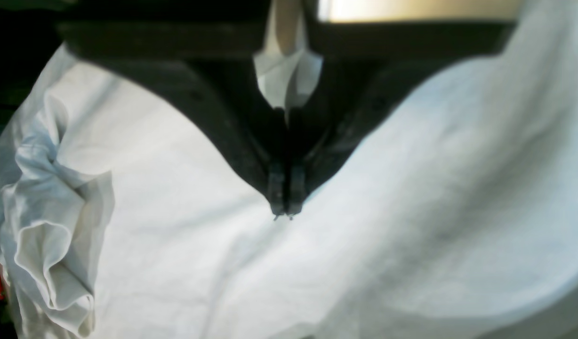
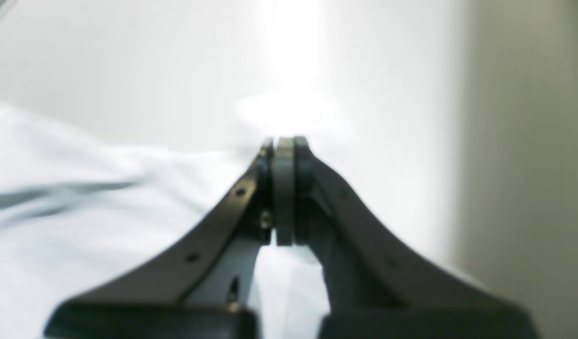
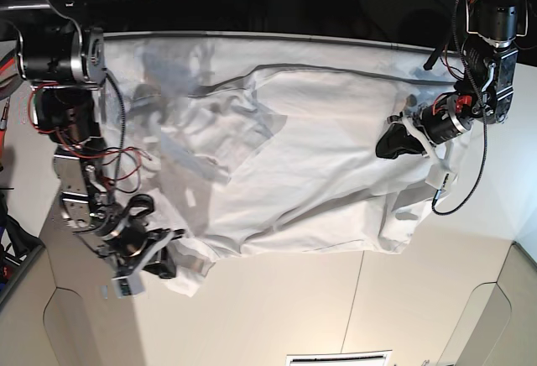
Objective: Layout the t-shirt on the table in an organized manner, then fold the t-shirt properly
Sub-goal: 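Pull the hem corner outward with the right gripper to smooth the shirt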
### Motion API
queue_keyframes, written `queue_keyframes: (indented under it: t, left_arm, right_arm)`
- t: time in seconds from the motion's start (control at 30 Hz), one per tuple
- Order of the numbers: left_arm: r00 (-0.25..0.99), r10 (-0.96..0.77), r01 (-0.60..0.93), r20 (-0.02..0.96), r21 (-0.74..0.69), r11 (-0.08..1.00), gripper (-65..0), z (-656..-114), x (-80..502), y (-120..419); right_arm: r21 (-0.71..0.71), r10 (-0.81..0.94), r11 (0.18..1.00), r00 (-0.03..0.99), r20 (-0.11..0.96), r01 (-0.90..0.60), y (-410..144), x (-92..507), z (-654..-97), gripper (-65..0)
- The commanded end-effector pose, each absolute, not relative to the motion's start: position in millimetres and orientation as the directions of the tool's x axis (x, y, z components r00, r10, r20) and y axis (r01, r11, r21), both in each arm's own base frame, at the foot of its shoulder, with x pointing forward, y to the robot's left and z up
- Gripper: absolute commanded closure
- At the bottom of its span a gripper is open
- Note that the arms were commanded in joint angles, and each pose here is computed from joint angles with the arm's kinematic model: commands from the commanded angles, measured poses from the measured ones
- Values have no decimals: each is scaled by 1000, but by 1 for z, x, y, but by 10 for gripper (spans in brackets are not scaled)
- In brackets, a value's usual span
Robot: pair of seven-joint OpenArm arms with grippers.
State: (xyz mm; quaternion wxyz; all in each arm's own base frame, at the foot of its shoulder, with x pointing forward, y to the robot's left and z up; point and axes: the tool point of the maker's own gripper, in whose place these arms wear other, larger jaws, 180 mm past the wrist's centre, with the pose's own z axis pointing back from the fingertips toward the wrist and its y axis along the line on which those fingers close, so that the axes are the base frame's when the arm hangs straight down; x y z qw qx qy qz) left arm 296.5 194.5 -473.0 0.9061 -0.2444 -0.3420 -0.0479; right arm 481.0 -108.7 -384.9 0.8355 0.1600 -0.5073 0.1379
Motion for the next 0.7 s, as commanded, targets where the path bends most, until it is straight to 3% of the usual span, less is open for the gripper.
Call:
queue_keyframes:
  t: [0.0, 0.13, 0.27, 0.47, 0.67]
  left_arm:
    - [793, 35, 245, 608, -371, 896, 0, -482, 290, 202]
    - [797, 35, 245, 603, -375, 894, 0, -483, 288, 200]
    - [809, 24, 244, 587, -374, 895, 0, -486, 285, 201]
    - [815, 19, 242, 579, -370, 897, 0, -488, 281, 204]
    - [822, 19, 237, 569, -373, 897, 0, -491, 275, 204]
  right_arm:
    - [112, 65, 900, 383, 922, -422, -93, 496, -361, 0]
    - [-60, 278, 853, 355, 893, -518, -42, 488, -382, 0]
    - [-251, 490, 800, 353, 797, -544, -43, 485, -413, 0]
    - [-414, 594, 788, 390, 703, -455, -108, 505, -420, 0]
    - [-510, 596, 803, 414, 688, -308, -212, 529, -379, 0]
